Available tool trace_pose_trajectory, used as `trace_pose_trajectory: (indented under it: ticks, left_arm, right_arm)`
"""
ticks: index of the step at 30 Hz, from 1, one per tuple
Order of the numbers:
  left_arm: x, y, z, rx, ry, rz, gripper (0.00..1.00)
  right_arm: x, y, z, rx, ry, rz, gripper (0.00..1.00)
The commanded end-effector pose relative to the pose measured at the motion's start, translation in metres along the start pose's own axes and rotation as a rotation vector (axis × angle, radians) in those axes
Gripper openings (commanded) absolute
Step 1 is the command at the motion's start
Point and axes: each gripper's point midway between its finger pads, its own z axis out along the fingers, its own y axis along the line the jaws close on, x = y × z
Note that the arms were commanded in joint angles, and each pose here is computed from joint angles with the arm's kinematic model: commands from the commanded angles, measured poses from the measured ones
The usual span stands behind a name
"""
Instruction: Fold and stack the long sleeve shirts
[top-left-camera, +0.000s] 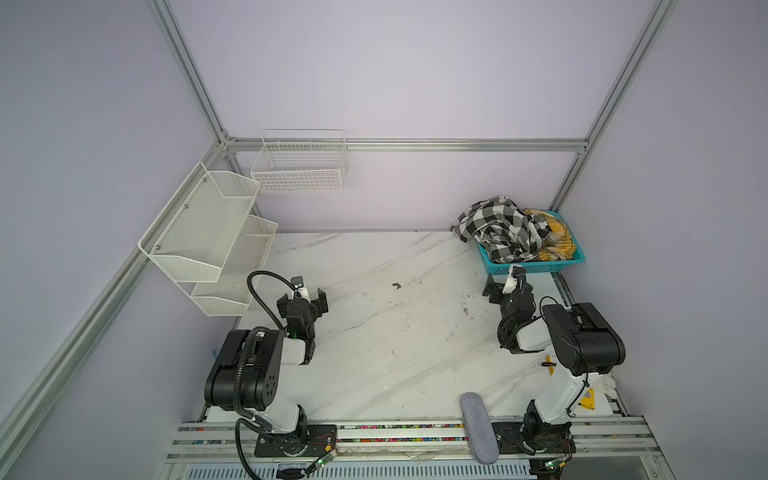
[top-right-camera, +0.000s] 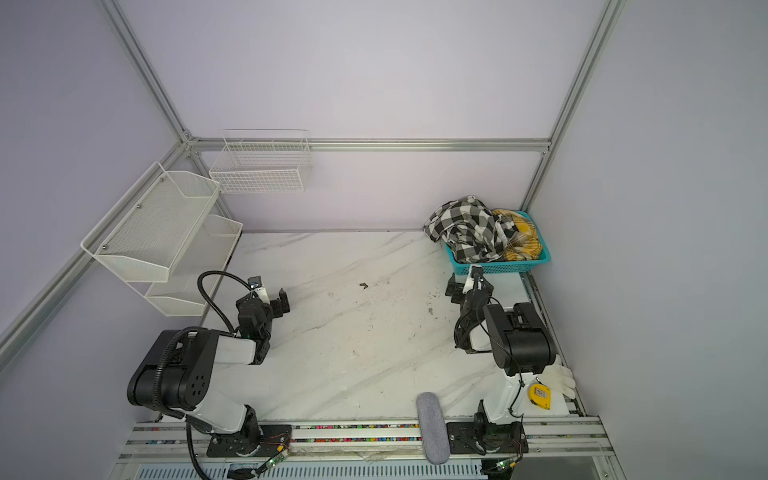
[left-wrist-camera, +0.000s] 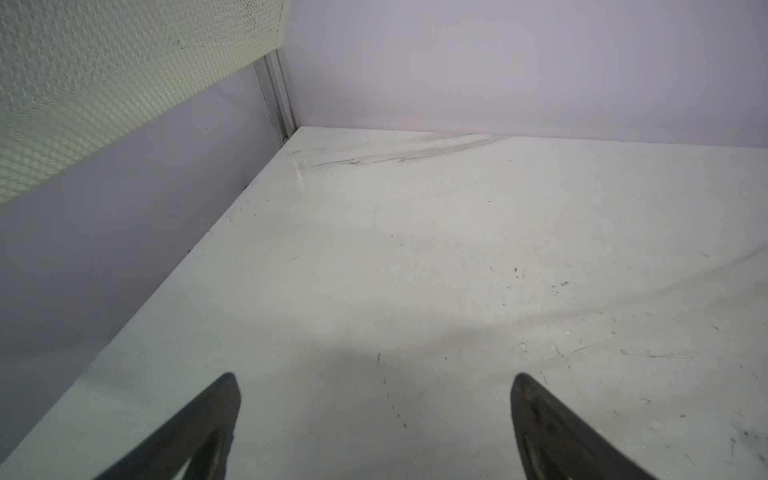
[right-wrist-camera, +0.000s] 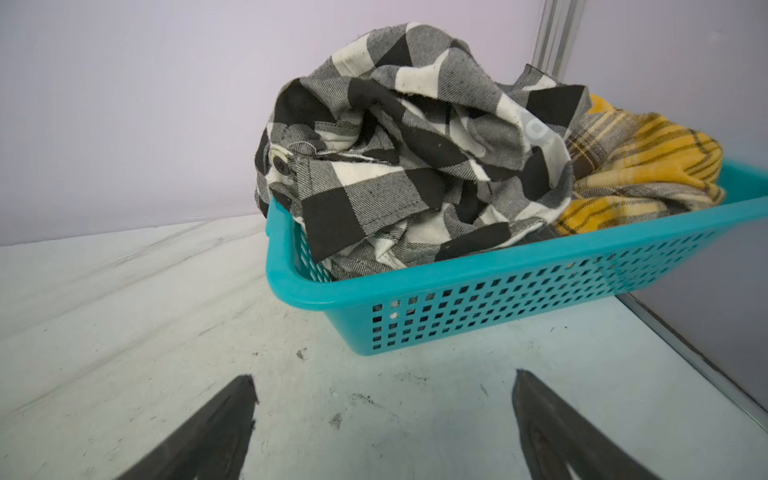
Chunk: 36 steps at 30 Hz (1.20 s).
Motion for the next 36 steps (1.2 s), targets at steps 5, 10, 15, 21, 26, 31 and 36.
trace_pose_trajectory:
  ticks: [5, 10, 15, 21, 26, 31, 36]
  left_arm:
    - [-0.011, -0.001, -0.004, 0.005, -0.05, 0.011, 1.0]
    - [-0.011, 0.0, -0.003, 0.004, -0.05, 0.008, 1.0]
    - [-0.01, 0.001, -0.002, -0.003, -0.024, -0.004, 1.0]
    - [-0.008, 0.001, -0.001, 0.0, -0.004, -0.011, 1.0]
    - [-0.009, 0.0, -0.001, 0.022, -0.022, -0.01, 1.0]
    - [-0.014, -0.002, -0.002, 0.038, -0.027, -0.005, 1.0]
    - [-0.099, 0.02, -0.006, -0.148, 0.128, -0.11, 0.99]
  right_arm:
    - [-0.015, 0.005, -0.002, -0.025, -0.05, -0.009, 0.97]
    - [-0.015, 0.005, -0.002, -0.027, -0.05, -0.01, 0.97]
    - [-0.016, 0.006, -0.002, -0.029, -0.051, -0.009, 0.97]
    - [-0.016, 0.005, -0.002, -0.027, -0.053, -0.009, 0.97]
    - [-0.015, 0.006, -0.002, -0.029, -0.049, -0.009, 0.97]
    - [-0.045, -0.015, -0.011, 0.177, -0.095, 0.022, 0.97]
    - [-0.175, -0.023, -0.025, 0.349, 0.043, 0.316, 0.97]
